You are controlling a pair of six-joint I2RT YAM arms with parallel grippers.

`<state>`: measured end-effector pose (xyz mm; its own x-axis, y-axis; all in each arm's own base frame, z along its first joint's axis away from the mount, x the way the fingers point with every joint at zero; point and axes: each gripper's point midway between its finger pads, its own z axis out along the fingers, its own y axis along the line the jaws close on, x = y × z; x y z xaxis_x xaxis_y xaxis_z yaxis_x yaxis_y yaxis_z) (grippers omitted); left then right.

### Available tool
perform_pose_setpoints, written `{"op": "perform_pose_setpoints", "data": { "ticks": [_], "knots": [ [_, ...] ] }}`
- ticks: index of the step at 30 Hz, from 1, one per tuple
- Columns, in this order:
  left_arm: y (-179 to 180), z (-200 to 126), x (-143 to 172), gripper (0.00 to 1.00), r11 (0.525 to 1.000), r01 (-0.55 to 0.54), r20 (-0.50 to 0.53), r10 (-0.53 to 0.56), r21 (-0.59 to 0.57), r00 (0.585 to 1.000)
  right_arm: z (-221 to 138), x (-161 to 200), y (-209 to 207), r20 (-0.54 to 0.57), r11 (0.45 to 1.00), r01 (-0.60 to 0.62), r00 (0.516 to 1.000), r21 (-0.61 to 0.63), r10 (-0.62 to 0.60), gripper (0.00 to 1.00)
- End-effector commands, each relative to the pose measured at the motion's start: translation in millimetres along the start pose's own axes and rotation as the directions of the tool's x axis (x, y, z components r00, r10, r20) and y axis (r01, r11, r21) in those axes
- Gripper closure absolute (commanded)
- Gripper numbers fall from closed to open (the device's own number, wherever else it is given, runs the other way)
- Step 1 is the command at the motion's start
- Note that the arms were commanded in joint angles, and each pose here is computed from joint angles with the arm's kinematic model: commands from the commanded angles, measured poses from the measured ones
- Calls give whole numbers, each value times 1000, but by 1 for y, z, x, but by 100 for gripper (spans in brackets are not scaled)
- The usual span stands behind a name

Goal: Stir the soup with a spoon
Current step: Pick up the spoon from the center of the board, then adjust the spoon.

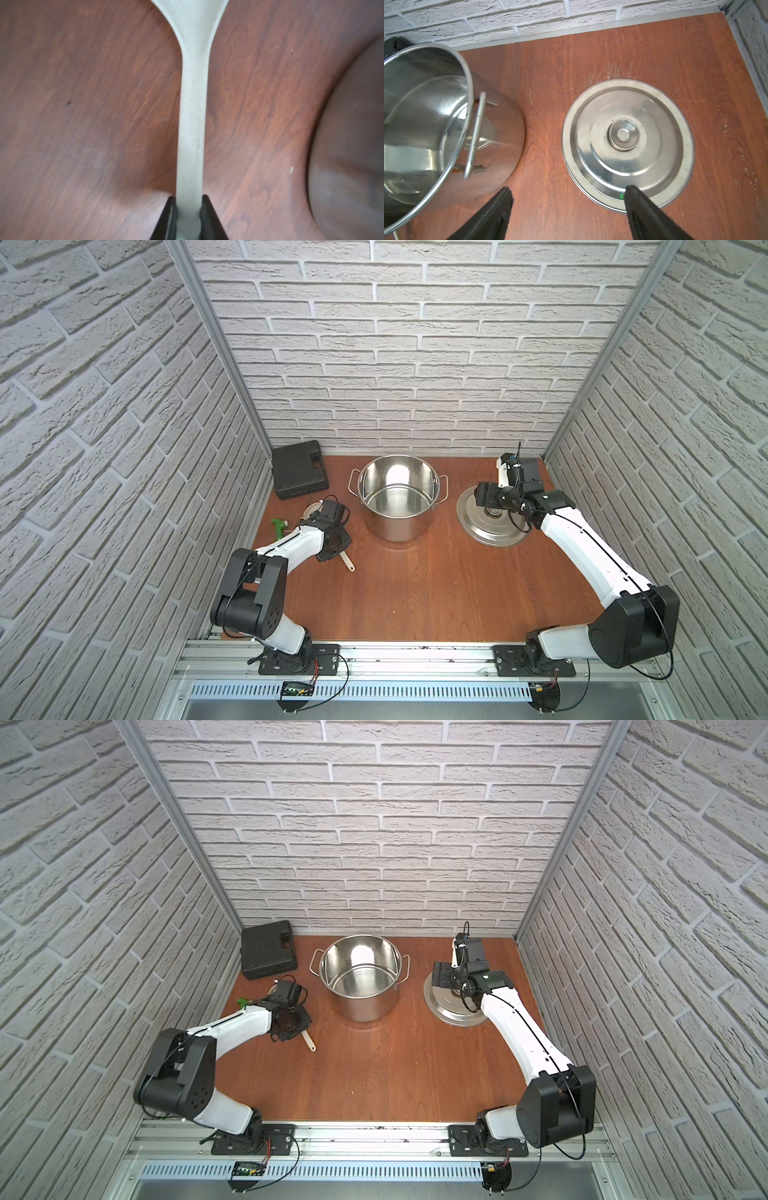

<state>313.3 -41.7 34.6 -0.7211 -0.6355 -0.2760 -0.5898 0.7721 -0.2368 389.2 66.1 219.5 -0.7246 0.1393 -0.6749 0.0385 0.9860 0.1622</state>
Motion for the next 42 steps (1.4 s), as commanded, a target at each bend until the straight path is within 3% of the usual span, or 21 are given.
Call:
{"op": "perform_pose_setpoints", "data": {
  "ticks": [1, 7, 14, 18, 23, 32, 36, 42],
  "knots": [
    [0, -28, -7, 100, 999, -51, 38, 51, -7, 998, -22, -20, 35, 71, 990, 60, 996, -124, -52, 13],
    [-7, -77, -21, 100, 996, -81, 106, 78, 28, 991, -42, -19, 111, 94, 906, 170, 985, -388, -144, 15],
    [-34, -144, -43, 100, 986, -97, 184, 71, 136, 980, -77, 2, 209, 55, 692, 209, 970, -691, -237, 16],
    [-59, -172, -57, 100, 975, -88, 198, 47, 205, 979, -96, 14, 245, 38, 596, 214, 955, -774, -294, 17],
    [-90, -195, -69, 100, 950, -31, 181, -27, 311, 983, -115, 33, 273, 45, 522, 259, 921, -813, -387, 19],
    [-126, -219, -70, 100, 887, 59, 104, -120, 459, 987, -129, 58, 309, 92, 470, 352, 866, -809, -491, 20],
    [-133, -221, -63, 100, 864, 99, 60, -148, 494, 987, -120, 69, 319, 100, 475, 406, 832, -781, -546, 20],
    [-140, -223, -52, 100, 830, 144, 16, -181, 539, 983, -107, 67, 327, 124, 503, 453, 821, -736, -558, 22]
  ]
}}
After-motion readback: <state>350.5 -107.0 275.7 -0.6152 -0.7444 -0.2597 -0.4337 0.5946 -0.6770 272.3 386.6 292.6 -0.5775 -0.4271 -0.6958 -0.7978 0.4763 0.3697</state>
